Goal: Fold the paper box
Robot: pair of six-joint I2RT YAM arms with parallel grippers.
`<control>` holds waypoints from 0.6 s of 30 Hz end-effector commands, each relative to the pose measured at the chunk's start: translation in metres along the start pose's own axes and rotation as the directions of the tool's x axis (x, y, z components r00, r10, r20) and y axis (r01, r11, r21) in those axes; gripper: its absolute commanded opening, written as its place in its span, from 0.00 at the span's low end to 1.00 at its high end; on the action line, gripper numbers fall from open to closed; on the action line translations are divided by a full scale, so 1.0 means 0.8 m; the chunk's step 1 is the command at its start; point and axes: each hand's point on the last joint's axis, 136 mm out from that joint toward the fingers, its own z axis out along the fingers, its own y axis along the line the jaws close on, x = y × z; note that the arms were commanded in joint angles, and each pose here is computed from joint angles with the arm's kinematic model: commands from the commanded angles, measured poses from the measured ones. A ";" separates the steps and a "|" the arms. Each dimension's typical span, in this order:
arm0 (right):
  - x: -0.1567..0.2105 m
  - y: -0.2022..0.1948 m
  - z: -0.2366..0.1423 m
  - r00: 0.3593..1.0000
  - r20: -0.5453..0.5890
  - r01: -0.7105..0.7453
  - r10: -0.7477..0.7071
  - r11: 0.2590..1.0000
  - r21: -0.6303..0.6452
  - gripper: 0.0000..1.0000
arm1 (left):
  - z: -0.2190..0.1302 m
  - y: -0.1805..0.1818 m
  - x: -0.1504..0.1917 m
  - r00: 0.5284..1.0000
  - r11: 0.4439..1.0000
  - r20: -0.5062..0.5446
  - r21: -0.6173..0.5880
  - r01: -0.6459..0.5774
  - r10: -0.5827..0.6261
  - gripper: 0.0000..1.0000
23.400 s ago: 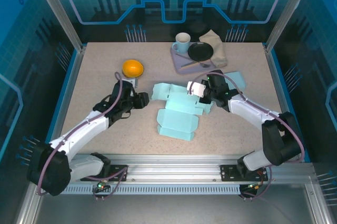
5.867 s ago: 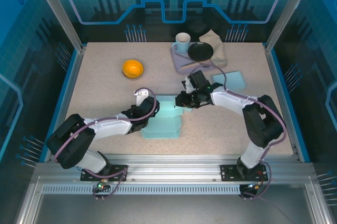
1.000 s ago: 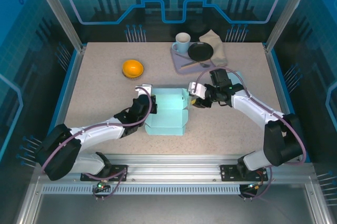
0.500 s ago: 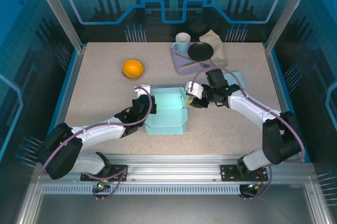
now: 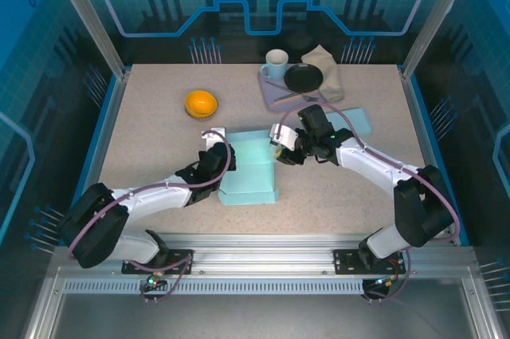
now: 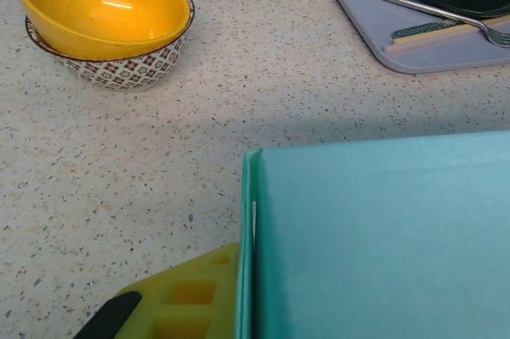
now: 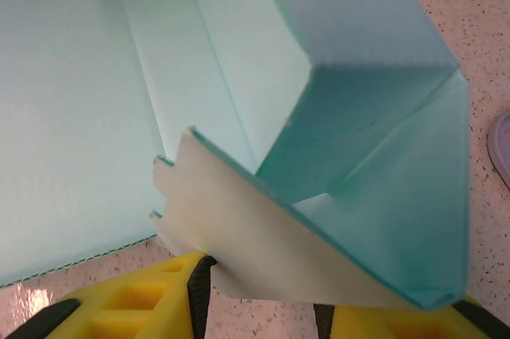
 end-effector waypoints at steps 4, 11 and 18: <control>-0.042 -0.024 0.009 0.989 0.097 -0.116 0.108 0.989 0.089 0.41 | -0.001 -0.017 -0.014 0.998 0.998 0.022 0.035 0.051 -0.052 0.14; -0.052 -0.017 0.028 0.987 0.100 -0.136 0.126 0.985 0.104 0.41 | 0.003 -0.013 -0.012 0.999 0.999 0.001 -0.022 0.048 -0.048 0.13; -0.074 -0.002 0.036 0.987 0.129 -0.107 0.098 0.992 0.069 0.40 | 0.006 -0.014 -0.008 0.999 0.998 -0.017 -0.050 0.044 -0.045 0.13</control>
